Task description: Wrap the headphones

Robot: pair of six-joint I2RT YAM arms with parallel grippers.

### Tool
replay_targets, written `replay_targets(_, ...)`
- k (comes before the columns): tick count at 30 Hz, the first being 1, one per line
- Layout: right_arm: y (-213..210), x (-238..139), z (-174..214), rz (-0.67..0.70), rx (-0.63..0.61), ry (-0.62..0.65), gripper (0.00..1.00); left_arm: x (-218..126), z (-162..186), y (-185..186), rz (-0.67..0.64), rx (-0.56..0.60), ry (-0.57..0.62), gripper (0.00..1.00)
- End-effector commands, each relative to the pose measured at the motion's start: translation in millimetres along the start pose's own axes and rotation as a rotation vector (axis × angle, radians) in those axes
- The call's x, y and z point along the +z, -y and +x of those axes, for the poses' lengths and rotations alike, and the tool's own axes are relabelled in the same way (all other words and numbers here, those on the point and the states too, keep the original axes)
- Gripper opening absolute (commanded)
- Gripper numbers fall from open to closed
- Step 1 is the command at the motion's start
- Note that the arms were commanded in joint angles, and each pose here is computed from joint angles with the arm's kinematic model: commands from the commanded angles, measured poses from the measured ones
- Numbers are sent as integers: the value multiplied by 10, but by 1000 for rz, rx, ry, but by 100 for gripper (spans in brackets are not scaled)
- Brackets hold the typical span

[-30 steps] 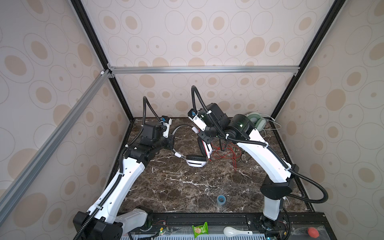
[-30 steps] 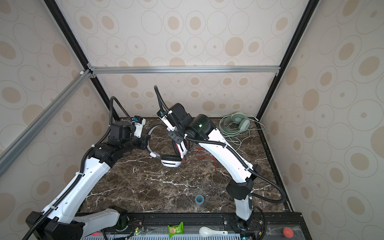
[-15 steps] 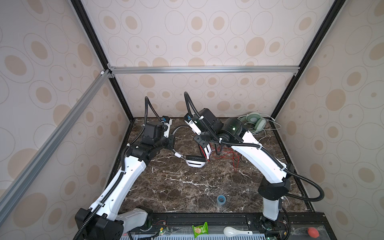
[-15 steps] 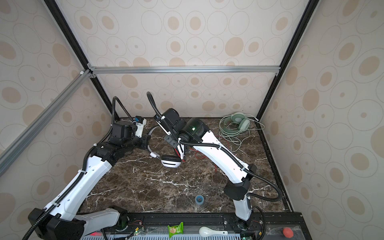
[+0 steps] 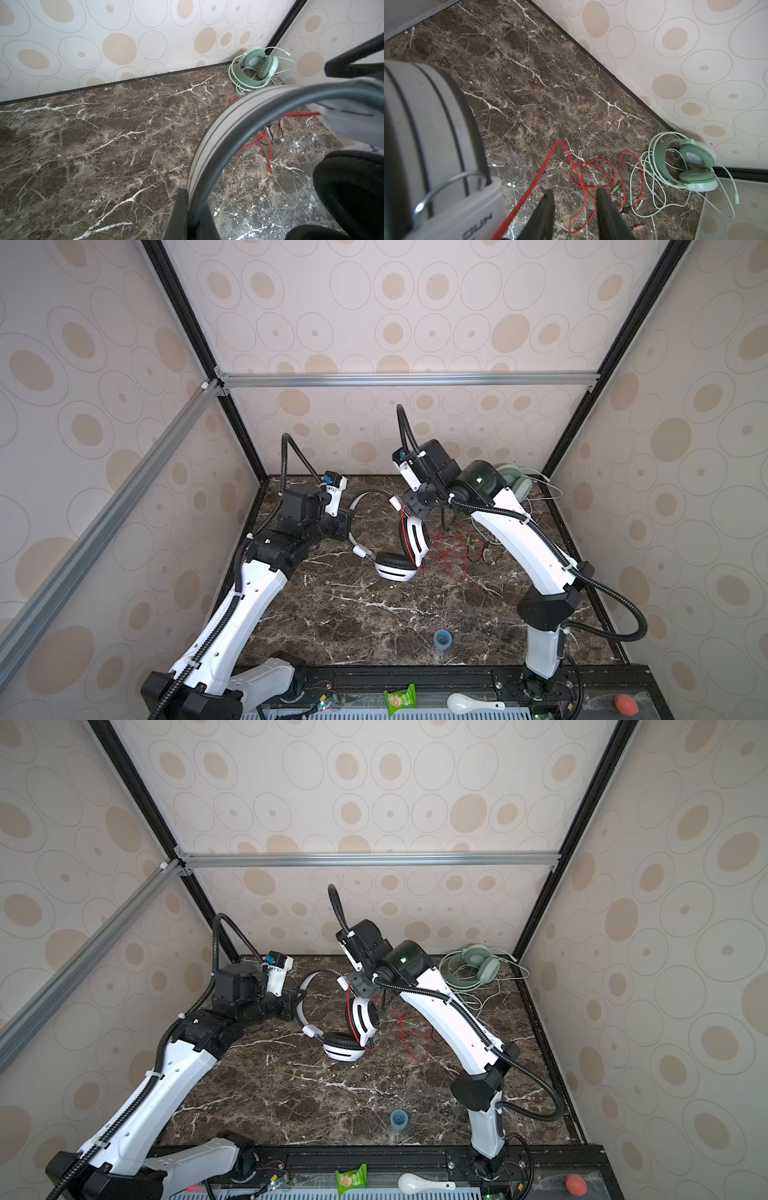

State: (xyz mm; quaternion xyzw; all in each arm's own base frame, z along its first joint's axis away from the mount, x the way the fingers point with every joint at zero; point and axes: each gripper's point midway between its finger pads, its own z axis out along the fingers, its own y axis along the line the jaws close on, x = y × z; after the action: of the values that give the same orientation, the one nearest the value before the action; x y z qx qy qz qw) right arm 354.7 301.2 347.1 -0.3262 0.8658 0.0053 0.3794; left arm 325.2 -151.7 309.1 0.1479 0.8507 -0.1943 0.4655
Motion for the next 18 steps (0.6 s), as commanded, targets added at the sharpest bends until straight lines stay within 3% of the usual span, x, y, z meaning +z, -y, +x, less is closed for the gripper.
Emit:
replay_targets(1,29,-8,-24,-29,45,10,39,-134,-277,192,85,-2,106,0)
replay_targets(5,123,-1,25,-67,119,14,43,-150,-317,209,93,-17,120,0)
replay_targets(12,465,-75,134,-130,282,61,65,-209,-477,254,113,-77,150,0)
replay_targets(14,632,-156,146,-163,346,119,78,-229,-537,264,115,-102,155,0)
replay_targets(18,773,-239,288,-273,413,262,82,-310,-663,275,113,-138,185,0)
